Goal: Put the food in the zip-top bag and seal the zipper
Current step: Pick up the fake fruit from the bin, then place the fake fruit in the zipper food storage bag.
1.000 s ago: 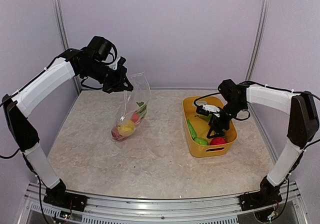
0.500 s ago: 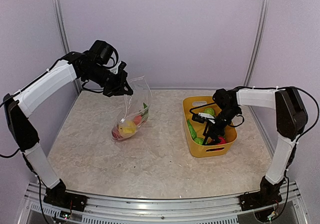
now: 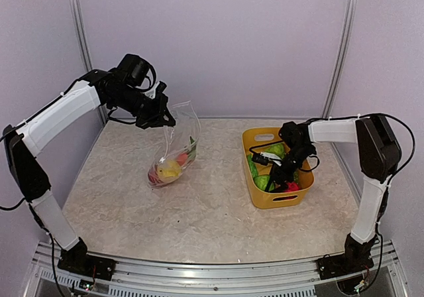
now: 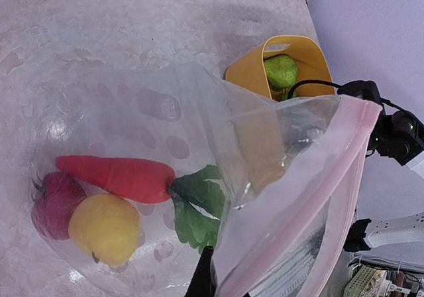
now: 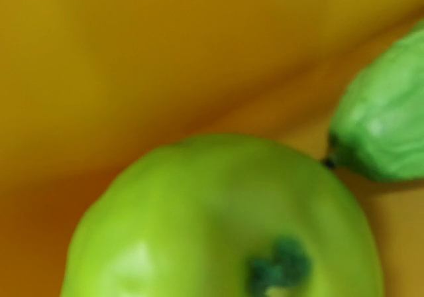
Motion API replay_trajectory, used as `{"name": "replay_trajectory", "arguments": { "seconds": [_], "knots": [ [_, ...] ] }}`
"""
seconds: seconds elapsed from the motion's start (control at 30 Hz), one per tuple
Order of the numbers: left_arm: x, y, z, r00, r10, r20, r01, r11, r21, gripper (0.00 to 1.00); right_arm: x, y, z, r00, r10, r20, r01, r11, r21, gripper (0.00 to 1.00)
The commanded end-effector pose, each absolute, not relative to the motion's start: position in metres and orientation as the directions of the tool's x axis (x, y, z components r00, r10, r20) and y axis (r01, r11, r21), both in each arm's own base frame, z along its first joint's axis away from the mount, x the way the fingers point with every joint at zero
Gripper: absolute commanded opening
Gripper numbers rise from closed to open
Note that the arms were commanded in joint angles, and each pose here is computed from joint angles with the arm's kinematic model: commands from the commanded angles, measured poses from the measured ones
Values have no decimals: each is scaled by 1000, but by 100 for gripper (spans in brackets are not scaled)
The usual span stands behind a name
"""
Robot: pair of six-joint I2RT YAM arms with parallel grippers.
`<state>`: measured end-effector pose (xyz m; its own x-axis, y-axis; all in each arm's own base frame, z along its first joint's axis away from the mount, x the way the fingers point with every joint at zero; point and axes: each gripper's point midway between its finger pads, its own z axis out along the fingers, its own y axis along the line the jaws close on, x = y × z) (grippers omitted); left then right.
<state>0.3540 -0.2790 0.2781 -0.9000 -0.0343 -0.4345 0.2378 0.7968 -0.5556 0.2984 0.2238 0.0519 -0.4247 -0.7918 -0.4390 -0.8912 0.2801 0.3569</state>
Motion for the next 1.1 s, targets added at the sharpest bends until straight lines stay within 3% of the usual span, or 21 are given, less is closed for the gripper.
{"name": "replay_trajectory", "arguments": {
  "seconds": [0.0, 0.3, 0.47, 0.8, 1.07],
  "knots": [
    [352, -277, 286, -888, -41, -458, 252, 790, -559, 0, 321, 220, 66, -440, -765, -471, -895, 332, 297, 56],
    [356, -284, 290, -882, -50, -469, 263, 773, -578, 0, 338, 206, 131, -390, -746, -540, -917, 369, 152, 48],
    [359, -292, 290, -883, -42, -468, 274, 764, -584, 0, 349, 216, 199, -304, -705, -640, -931, 363, 42, 48],
    [360, -318, 289, -888, -10, -460, 293, 759, -581, 0, 340, 309, 334, -41, -559, -828, -978, 193, -82, 49],
    [358, -333, 297, -883, 11, -468, 318, 749, -582, 0, 312, 376, 374, 78, -432, -898, -989, 77, -123, 53]
  ]
}}
